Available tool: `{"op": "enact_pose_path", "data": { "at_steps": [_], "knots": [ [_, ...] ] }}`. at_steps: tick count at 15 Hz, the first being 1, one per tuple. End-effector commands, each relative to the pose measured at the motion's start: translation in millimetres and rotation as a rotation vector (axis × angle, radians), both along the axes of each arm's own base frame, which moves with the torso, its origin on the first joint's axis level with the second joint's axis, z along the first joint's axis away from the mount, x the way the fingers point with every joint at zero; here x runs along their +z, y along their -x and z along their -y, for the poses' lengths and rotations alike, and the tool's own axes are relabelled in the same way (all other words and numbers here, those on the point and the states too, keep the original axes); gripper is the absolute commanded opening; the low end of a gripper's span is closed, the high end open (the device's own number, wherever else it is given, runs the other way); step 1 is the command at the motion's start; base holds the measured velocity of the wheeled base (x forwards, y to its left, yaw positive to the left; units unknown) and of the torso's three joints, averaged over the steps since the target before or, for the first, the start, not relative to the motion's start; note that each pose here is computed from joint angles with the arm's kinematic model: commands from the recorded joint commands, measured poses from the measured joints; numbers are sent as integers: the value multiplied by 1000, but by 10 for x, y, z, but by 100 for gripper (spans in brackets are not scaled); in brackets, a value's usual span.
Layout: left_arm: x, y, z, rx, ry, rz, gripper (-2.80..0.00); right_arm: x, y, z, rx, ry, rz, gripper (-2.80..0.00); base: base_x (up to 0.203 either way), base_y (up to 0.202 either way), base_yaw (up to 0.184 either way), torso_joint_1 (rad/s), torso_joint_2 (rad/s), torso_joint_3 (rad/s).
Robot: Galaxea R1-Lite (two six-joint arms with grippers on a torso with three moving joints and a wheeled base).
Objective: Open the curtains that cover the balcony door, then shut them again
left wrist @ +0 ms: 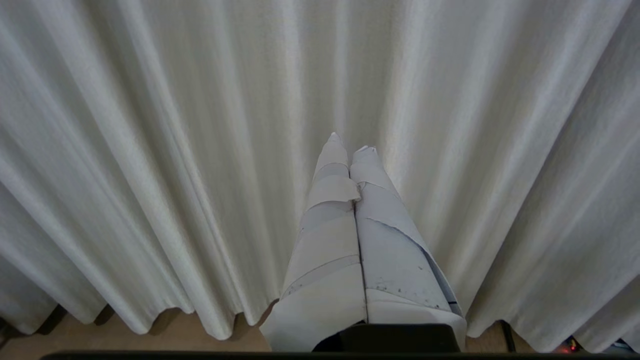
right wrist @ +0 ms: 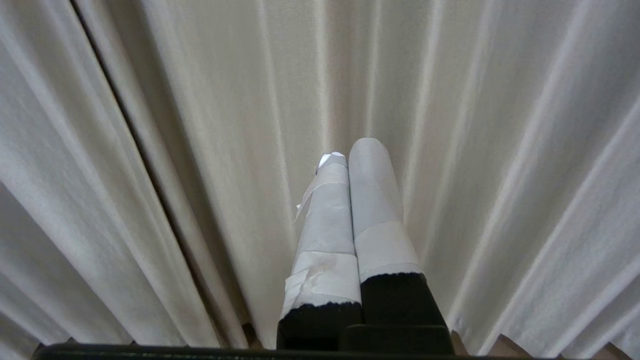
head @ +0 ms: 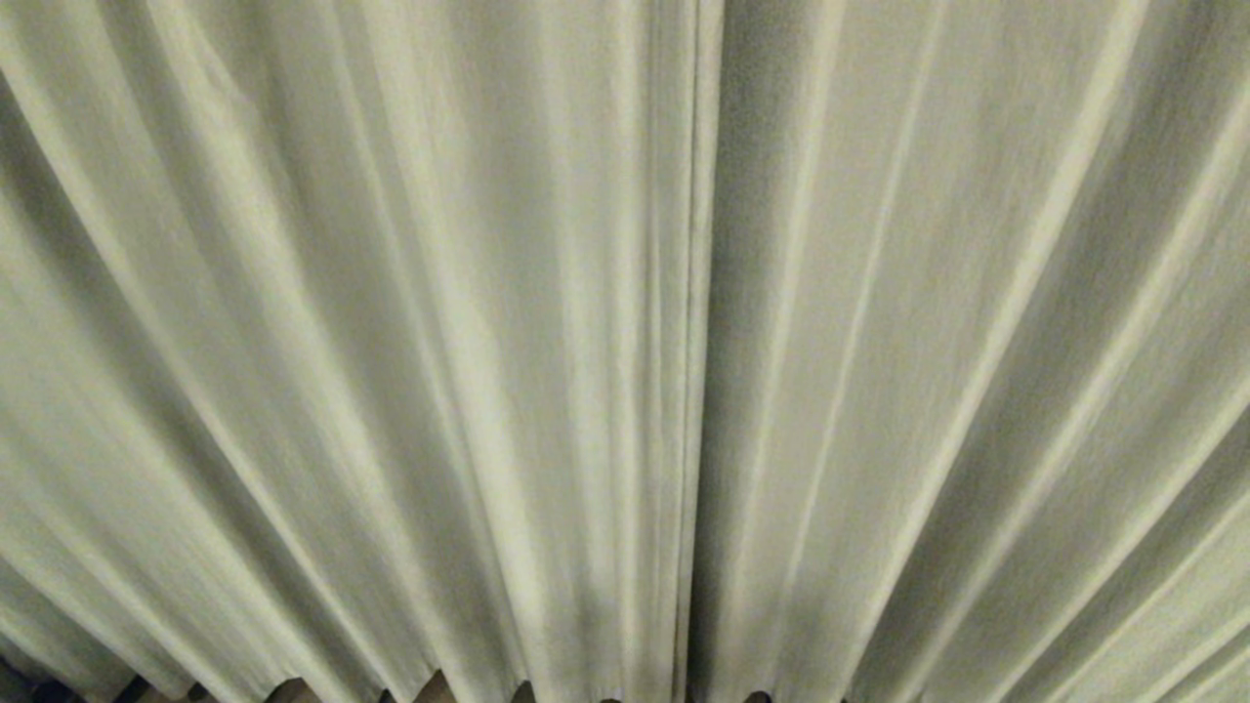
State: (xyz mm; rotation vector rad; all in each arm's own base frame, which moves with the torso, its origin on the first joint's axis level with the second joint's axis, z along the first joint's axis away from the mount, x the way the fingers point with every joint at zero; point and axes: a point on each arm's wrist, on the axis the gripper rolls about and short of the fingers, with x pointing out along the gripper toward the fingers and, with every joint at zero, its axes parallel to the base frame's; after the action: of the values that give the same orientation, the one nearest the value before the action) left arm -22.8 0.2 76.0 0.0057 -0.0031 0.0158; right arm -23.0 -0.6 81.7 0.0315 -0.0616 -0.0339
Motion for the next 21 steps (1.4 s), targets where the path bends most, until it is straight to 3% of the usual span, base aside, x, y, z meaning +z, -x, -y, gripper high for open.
{"op": "enact_pose_path", "data": {
  "at_steps": [1,21],
  "knots": [
    [1,1,0,1,0,1,-280,1,0,0,0,0,0,-280,0,0,0,0,0,0],
    [-2,0,0,1,0,0,-280,-1,0,0,0,1,-1,-280,0,0,0,0,0,0]
  ]
}}
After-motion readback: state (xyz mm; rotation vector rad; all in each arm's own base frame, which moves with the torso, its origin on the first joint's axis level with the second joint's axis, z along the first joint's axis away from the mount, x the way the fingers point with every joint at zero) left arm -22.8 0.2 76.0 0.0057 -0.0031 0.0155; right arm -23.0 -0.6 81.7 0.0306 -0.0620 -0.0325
